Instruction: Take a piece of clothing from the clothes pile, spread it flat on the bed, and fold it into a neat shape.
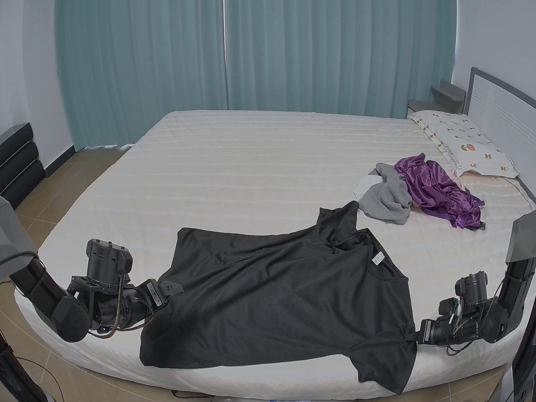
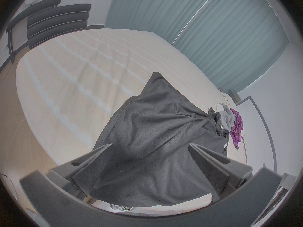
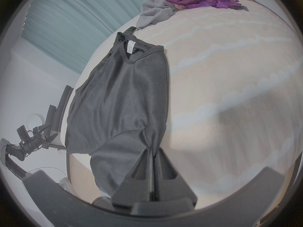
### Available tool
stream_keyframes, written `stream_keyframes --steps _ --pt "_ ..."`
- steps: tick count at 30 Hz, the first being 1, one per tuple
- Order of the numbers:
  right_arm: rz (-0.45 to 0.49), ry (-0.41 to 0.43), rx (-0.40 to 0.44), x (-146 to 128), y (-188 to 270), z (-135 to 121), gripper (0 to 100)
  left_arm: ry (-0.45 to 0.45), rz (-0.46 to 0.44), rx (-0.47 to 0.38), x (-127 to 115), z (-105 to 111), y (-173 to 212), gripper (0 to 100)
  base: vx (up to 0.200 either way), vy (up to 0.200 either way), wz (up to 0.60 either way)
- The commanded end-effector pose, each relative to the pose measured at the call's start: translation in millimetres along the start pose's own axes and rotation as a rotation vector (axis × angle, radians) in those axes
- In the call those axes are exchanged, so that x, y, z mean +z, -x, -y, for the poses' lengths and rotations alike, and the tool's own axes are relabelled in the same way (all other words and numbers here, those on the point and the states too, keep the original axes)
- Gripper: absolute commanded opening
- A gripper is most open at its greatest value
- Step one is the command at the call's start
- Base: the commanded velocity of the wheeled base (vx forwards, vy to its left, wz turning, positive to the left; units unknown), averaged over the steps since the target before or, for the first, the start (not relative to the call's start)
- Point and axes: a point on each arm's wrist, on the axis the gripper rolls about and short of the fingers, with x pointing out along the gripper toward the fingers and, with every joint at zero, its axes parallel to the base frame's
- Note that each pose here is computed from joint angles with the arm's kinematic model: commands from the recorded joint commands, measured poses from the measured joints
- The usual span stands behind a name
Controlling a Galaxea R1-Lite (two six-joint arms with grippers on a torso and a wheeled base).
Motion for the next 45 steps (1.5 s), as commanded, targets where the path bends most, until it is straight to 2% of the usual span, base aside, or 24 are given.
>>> stream_keyframes --steps 1,6,11,15,23,24,32,38,45 --pt "0.017 0.006 -0.002 -6 16 -1 0 -0.001 -0.002 0.003 -1 -1 0 100 0.0 0.0 0.0" --pt "0.037 0.025 -0.02 -9 28 4 0 -0.006 -0.013 0.014 -3 -3 -1 100 0.0 0.0 0.0" --pt "0.006 0.088 -0.054 -21 36 13 0 -0.006 -0.011 0.012 -3 -3 -1 100 0.0 0.0 0.0" --pt "0.001 0.101 -0.103 -25 40 18 0 -0.006 -0.013 0.014 -3 -3 -1 100 0.0 0.0 0.0" --pt "-0.055 0.125 -0.116 -31 39 19 0 -0.006 -0.013 0.014 -3 -3 -1 100 0.0 0.0 0.0" --pt "-0.066 0.138 -0.115 -33 39 20 100 -0.006 -0.012 0.013 -3 -3 -1 100 0.0 0.0 0.0" --pt "0.013 0.113 -0.092 -22 41 17 100 -0.006 -0.001 0.002 0 0 -1 100 0.0 0.0 0.0" --pt "0.171 0.041 -0.052 -5 41 12 100 0.0 -0.002 0.001 0 0 -2 100 0.0 0.0 0.0" --pt "0.24 0.031 -0.033 2 43 10 100 0.005 -0.001 0.0 1 0 -2 100 0.0 0.086 0.0"
